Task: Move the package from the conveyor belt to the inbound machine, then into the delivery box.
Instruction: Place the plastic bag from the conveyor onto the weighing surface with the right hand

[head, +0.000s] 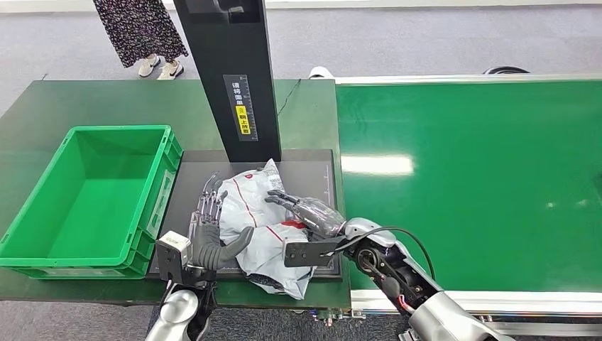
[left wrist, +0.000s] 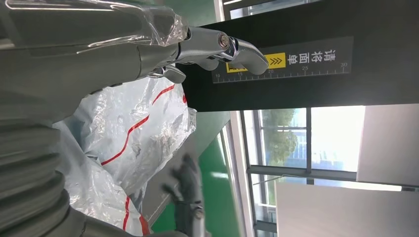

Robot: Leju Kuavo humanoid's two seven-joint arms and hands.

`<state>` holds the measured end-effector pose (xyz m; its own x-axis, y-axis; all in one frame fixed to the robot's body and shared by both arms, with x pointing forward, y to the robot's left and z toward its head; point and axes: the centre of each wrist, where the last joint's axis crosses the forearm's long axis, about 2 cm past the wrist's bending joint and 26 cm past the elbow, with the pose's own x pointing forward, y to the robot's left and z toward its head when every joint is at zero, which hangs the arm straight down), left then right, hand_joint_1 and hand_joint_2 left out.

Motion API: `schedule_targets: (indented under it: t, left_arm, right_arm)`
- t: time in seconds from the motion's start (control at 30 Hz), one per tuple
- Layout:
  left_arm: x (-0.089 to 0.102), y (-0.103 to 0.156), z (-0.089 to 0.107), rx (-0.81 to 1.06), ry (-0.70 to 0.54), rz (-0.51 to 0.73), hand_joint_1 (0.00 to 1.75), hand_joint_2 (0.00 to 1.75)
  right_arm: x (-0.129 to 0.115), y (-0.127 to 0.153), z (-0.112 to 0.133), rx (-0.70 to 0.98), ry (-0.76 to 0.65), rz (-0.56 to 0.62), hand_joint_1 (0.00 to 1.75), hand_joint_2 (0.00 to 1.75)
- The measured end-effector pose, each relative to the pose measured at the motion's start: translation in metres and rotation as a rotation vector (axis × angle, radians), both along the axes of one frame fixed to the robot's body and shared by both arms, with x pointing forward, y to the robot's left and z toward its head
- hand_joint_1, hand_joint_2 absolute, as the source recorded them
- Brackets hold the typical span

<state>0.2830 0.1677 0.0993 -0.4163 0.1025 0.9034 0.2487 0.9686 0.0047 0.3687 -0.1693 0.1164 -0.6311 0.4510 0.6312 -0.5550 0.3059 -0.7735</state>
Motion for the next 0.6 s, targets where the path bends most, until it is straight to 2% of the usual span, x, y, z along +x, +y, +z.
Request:
schedule_targets:
  t: [0.27,0.4,0.6]
  left_arm:
    - [0.0,0.0,0.0,-0.001,-0.005,-0.001,0.0,1.75]
    - [0.0,0.0,0.0,-0.001,-0.005,-0.006,0.0,1.75]
    - [-0.001,-0.003,0.0,-0.002,-0.006,-0.023,0.0,1.75]
  right_arm:
    - [-0.005,-0.009,0.011,0.152,-0.13,-0.104,0.0,1.75]
    - [-0.01,-0.015,0.011,0.178,-0.179,-0.16,0.0,0.0]
    - [-0.017,-0.023,0.009,0.259,-0.237,-0.26,0.0,0.0]
